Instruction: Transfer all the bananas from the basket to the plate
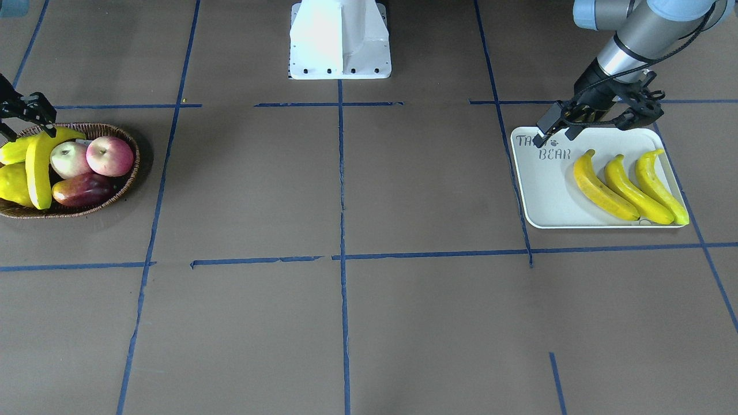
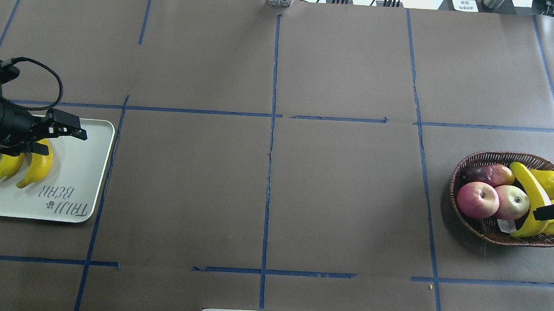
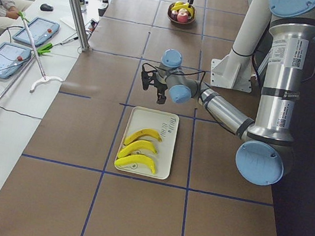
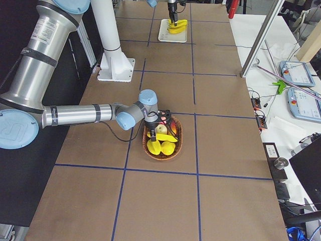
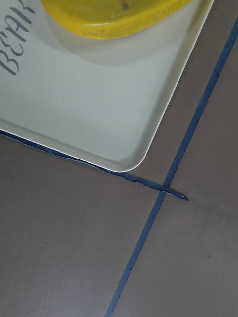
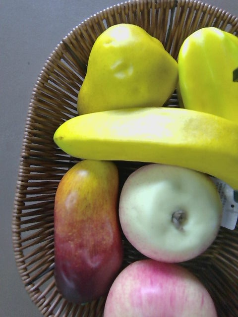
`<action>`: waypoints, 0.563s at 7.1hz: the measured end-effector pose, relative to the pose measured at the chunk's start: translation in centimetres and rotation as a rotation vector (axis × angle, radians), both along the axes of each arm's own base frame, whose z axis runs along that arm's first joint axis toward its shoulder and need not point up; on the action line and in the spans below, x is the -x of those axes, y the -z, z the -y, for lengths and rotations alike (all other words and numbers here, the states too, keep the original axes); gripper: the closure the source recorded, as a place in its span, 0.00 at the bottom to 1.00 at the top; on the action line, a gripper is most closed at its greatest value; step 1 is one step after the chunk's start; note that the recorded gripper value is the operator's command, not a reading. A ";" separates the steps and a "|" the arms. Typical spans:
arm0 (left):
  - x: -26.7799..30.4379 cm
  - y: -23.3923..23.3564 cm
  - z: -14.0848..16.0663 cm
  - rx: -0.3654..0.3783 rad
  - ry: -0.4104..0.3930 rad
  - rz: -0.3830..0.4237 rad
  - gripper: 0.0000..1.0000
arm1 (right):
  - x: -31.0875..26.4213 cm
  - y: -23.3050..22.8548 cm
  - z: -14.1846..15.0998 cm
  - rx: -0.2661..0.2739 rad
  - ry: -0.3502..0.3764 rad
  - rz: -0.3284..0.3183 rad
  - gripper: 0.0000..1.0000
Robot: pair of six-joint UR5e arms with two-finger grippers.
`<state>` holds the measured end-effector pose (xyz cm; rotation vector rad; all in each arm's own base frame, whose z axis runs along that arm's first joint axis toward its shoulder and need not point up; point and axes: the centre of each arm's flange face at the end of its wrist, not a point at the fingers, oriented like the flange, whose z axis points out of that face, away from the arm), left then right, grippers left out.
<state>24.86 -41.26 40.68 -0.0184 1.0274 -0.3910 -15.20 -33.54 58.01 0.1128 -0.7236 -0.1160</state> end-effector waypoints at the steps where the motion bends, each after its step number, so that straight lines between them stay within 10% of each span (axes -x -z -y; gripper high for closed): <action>1: 0.0 0.0 0.0 0.000 0.000 0.000 0.00 | 0.3 -0.2 -0.3 0.004 0.009 -0.004 0.23; 4: 0.0 -0.3 -0.1 0.004 -0.002 0.004 0.00 | 1.6 -0.3 -0.8 0.004 0.045 -0.008 0.27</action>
